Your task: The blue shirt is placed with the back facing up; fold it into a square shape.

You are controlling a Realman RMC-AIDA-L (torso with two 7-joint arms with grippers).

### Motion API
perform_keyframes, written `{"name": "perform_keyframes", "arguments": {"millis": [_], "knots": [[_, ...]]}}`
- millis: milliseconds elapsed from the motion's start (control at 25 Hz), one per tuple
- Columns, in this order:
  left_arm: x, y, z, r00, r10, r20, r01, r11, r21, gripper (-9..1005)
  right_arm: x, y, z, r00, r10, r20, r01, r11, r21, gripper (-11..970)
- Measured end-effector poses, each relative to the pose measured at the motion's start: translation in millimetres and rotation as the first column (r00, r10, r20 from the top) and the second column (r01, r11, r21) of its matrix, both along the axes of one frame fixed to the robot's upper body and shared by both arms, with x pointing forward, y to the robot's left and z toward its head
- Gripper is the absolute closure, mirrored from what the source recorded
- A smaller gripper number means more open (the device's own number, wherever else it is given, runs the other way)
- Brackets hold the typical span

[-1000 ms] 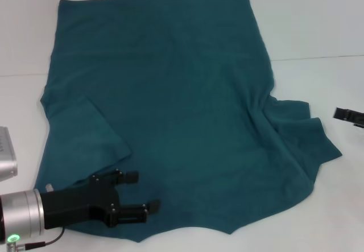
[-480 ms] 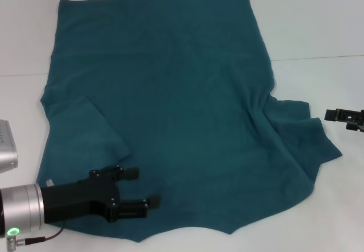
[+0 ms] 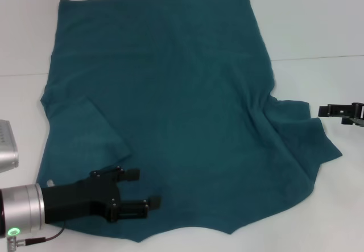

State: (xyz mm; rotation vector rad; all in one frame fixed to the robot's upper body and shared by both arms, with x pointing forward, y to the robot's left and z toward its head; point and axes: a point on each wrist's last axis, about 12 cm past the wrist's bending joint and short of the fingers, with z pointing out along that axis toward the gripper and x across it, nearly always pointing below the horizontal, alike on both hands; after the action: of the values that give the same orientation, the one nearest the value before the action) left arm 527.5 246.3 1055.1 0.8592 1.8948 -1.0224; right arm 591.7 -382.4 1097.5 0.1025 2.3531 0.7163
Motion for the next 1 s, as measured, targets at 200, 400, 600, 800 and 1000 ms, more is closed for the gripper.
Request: {"name": "perform_keyframes", "arguments": {"millis": [200,400,600,800,1000], "knots": [[-1.3,0.9,-1.0,1.000,0.005,-0.004,-0.005,1.000,-0.001,48,5.4,15.3,-10.0,1.000,0.004,0.001,-0.004,0.999,-0.043,65],[-1.9,1.9,-1.4,1.000,0.010,-0.006,-0.010,1.000,-0.003,48,7.6,29.8,-19.5,1.000,0.014,0.006,-0.013,0.997,-0.078,72],[-1.7,2.0,-1.4,1.000,0.011,-0.011,-0.011,1.000,-0.001,47,9.3,32.0,-19.7,1.000,0.012,0.013,-0.011,0.996,-0.083,79],[-1.0,1.9,-1.6,1.000,0.014,-0.010,-0.014,1.000,0.002,48,10.8,33.0,-21.2,1.000,0.006,0.023,-0.004,0.995,-0.097,86],[-0.4,1.8,-1.4,1.000,0.015,-0.008,-0.015,1.000,0.004,47,12.0,37.0,-23.4,0.999,0.011,0.033,-0.007,0.994,-0.110,93]]}}
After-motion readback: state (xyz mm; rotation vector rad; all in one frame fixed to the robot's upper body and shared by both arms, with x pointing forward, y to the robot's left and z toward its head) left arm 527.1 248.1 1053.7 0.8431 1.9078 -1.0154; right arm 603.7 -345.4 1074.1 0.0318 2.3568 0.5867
